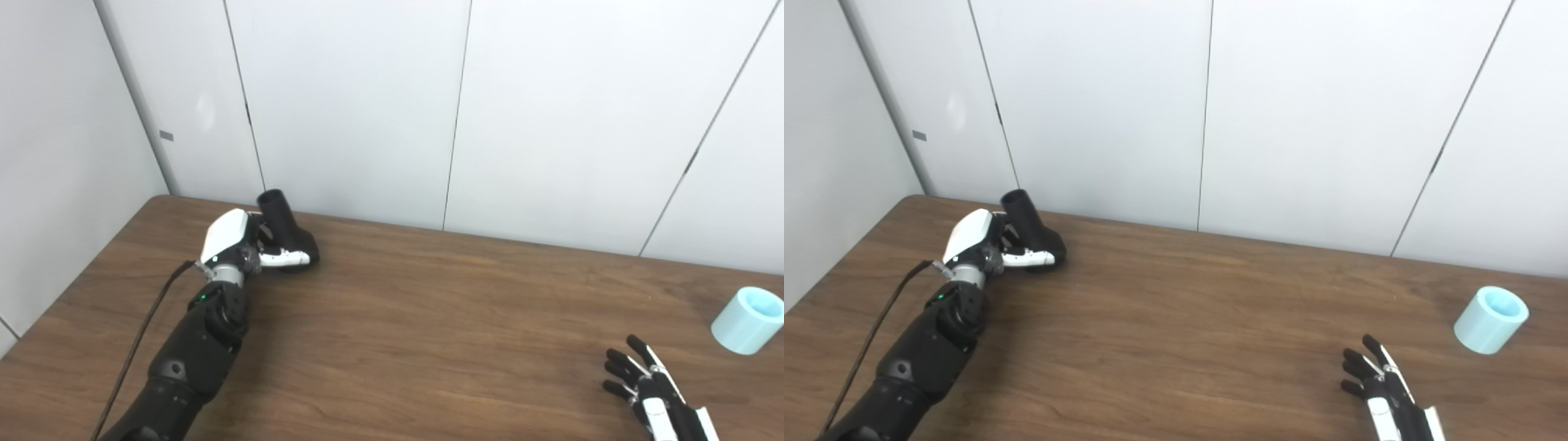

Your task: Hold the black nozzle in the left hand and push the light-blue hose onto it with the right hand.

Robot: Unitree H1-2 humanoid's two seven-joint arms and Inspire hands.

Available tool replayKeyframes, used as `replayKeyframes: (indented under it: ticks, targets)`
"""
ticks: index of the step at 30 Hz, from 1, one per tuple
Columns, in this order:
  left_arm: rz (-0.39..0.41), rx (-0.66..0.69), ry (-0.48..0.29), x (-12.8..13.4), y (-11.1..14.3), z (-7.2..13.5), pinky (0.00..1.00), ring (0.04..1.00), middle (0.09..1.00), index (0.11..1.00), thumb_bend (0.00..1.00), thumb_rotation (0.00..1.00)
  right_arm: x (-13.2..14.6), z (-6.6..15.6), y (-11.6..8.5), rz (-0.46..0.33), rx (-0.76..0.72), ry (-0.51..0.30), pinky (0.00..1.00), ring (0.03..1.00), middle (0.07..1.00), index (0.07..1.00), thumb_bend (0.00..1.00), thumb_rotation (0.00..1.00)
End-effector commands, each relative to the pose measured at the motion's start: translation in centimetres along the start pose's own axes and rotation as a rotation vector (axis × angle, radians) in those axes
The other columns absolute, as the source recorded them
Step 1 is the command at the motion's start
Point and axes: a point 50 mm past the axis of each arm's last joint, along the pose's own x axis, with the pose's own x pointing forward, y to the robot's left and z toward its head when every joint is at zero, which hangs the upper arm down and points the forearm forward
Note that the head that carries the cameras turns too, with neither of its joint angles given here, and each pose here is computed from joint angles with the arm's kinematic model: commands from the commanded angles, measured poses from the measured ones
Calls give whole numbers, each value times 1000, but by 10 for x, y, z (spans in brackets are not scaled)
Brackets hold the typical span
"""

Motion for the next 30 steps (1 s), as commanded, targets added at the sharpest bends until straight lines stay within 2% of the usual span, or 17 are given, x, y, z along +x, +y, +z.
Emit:
replayKeyframes:
  ticks: [1, 5, 7, 11, 12, 14, 18, 22, 23, 25, 27, 28, 30]
  targets:
    - [38, 10, -26, 8, 16, 5, 231, 307, 467, 489, 525, 0, -19, -17, 0, -6, -1, 71, 755, 825, 820, 907, 396, 888]
    - [42, 17, -27, 6, 16, 4, 161, 228, 472, 487, 527, 0, -19, -18, -1, -4, -6, 70, 756, 825, 821, 910, 401, 898]
    - [40, 21, -39, 4, 16, 4, 203, 285, 476, 487, 526, 0, -19, -17, -1, -5, -10, 74, 764, 828, 820, 911, 405, 899]
    - [46, 52, -82, -1, 16, 5, 199, 278, 476, 486, 526, 0, -19, -16, 0, -4, -7, 72, 775, 834, 821, 911, 411, 901]
    - [49, 72, -99, -4, 16, 6, 216, 295, 430, 498, 522, 0, -19, -16, 0, -6, -8, 73, 766, 830, 819, 910, 410, 900]
    - [59, 116, -134, -10, 14, 9, 233, 310, 412, 511, 519, 0, -19, -16, 1, -6, -4, 73, 758, 827, 816, 909, 417, 898]
    - [66, 214, -193, -26, 10, 15, 319, 416, 402, 510, 520, 0, -17, -16, 3, -3, -4, 74, 752, 827, 818, 907, 410, 886]
    - [62, 213, -237, -49, 2, 23, 361, 474, 399, 508, 519, 0, -16, -16, 6, -6, 7, 71, 739, 814, 811, 901, 409, 868]
    - [65, 217, -253, -55, 0, 25, 341, 443, 396, 503, 520, 0, -16, -16, 6, -7, 12, 71, 738, 812, 809, 901, 416, 867]
    - [71, 233, -299, -68, -4, 32, 292, 382, 457, 489, 525, 0, -15, -16, 8, -12, 28, 74, 740, 812, 807, 899, 444, 859]
    - [77, 245, -345, -81, -8, 39, 271, 368, 470, 487, 526, 0, -14, -16, 10, -15, 33, 77, 750, 813, 808, 901, 465, 860]
    - [82, 248, -366, -87, -9, 43, 296, 388, 426, 492, 523, 0, -13, -15, 11, -18, 34, 78, 750, 808, 806, 902, 467, 864]
    - [94, 243, -402, -98, -13, 50, 305, 406, 401, 495, 521, 0, -11, -15, 13, -26, 30, 82, 747, 801, 797, 895, 452, 856]
